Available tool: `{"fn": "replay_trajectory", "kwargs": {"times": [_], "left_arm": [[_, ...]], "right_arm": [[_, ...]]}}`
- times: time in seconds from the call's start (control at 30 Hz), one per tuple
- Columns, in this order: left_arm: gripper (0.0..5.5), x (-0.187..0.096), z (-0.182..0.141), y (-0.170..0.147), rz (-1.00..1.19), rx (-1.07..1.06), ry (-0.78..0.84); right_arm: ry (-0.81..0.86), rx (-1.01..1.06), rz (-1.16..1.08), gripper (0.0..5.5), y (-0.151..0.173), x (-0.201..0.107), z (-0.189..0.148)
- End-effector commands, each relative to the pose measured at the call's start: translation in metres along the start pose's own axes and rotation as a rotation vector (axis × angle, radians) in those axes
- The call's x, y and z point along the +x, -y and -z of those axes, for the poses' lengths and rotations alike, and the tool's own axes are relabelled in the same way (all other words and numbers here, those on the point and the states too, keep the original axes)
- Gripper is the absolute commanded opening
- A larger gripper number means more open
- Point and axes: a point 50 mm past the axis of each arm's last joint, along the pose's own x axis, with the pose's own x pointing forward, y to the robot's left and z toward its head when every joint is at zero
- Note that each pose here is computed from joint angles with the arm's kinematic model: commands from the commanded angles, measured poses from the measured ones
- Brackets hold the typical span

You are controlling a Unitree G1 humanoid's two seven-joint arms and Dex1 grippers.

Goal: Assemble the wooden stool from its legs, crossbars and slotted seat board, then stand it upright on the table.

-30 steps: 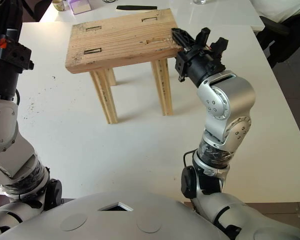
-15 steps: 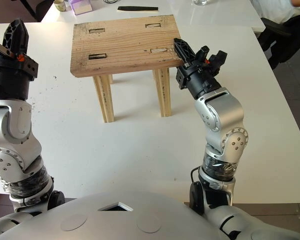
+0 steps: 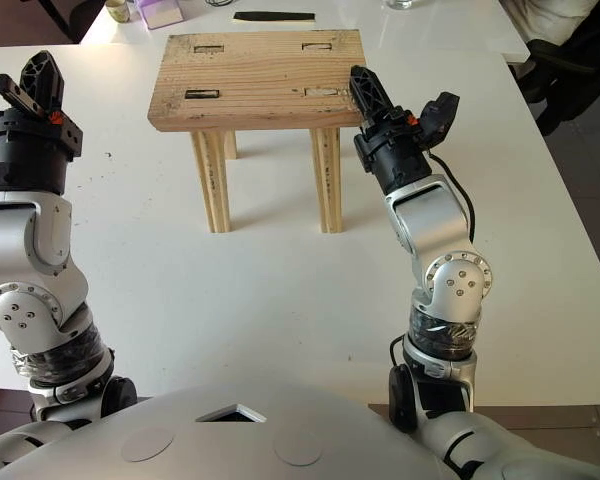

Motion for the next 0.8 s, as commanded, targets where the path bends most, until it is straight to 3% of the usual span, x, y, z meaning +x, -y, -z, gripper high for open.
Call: {"fn": "replay_trajectory", "kwargs": {"times": [0.03,0.23,0.33,0.47,0.63,0.8], "left_arm": [[0.0,0.002,-0.006,0.0,-0.002,0.025,0.043],[0.0,0.002,-0.014,0.001,0.01,0.142,0.065],[0.0,-0.001,-0.023,-0.001,-0.018,0.348,0.081],[0.0,0.004,-0.032,-0.015,-0.133,0.797,0.1],[0.0,0.014,-0.013,-0.017,-0.08,1.196,0.119],[0.0,0.021,-0.004,-0.021,-0.076,1.372,0.199]], "right_arm": [[-0.015,-0.067,-0.049,3.39,-0.005,0.001,-0.009],[0.002,-0.332,-0.082,3.39,-0.013,-0.003,-0.026],[0.101,-0.407,-0.042,3.39,-0.008,-0.002,-0.055],[0.241,-0.504,-0.031,3.39,-0.011,0.008,-0.084],[0.305,-1.07,0.217,3.39,0.01,0.032,-0.062],[0.366,-1.278,0.273,3.39,0.016,0.038,-0.045]]}}
